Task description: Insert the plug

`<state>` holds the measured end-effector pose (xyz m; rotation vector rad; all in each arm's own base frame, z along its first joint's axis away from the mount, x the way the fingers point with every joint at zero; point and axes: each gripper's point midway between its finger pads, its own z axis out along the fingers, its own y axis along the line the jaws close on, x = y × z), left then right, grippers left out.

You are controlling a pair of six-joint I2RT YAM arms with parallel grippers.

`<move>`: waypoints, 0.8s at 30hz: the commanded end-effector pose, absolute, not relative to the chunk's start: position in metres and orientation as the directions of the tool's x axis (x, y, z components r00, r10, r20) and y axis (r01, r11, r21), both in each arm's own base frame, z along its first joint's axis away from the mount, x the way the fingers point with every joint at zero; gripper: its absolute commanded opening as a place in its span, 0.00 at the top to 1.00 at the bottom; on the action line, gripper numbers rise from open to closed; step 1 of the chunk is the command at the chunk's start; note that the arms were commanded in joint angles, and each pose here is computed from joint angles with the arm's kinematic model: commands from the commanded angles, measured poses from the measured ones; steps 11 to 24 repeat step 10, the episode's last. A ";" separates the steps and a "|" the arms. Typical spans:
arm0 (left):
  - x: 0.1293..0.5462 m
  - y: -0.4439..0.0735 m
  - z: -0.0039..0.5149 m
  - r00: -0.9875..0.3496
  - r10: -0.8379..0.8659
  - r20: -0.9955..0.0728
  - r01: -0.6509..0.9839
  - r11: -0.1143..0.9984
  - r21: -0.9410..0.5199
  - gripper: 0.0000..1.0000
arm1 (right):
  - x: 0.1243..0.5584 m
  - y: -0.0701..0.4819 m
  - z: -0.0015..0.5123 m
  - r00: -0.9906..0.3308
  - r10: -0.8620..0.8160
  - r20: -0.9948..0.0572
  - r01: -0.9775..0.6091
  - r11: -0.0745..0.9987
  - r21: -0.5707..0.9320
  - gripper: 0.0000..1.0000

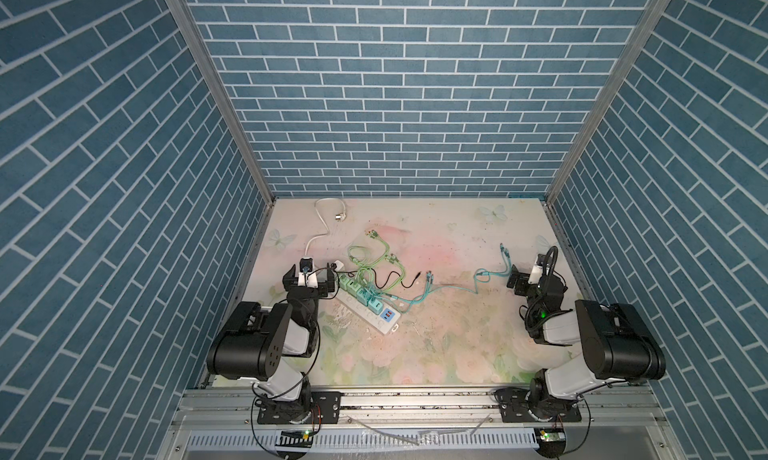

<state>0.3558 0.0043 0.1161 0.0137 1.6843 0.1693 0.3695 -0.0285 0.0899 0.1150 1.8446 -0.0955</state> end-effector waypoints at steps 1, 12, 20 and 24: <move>0.353 -0.002 0.110 -0.136 0.128 -0.982 -0.057 0.989 0.137 0.00 | 0.369 -0.027 0.099 -0.225 0.011 -0.974 0.115 0.993 -0.015 0.01; 0.353 -0.002 0.110 -0.135 0.128 -0.983 -0.057 0.989 0.136 0.00 | 0.381 -0.016 0.096 -0.281 -0.057 -0.958 0.108 0.990 -0.091 0.01; 0.353 -0.002 0.110 -0.135 0.128 -0.983 -0.057 0.989 0.136 0.00 | 0.381 -0.016 0.096 -0.281 -0.057 -0.958 0.108 0.990 -0.091 0.01; 0.353 -0.002 0.110 -0.135 0.128 -0.983 -0.057 0.989 0.136 0.00 | 0.381 -0.016 0.096 -0.281 -0.057 -0.958 0.108 0.990 -0.091 0.01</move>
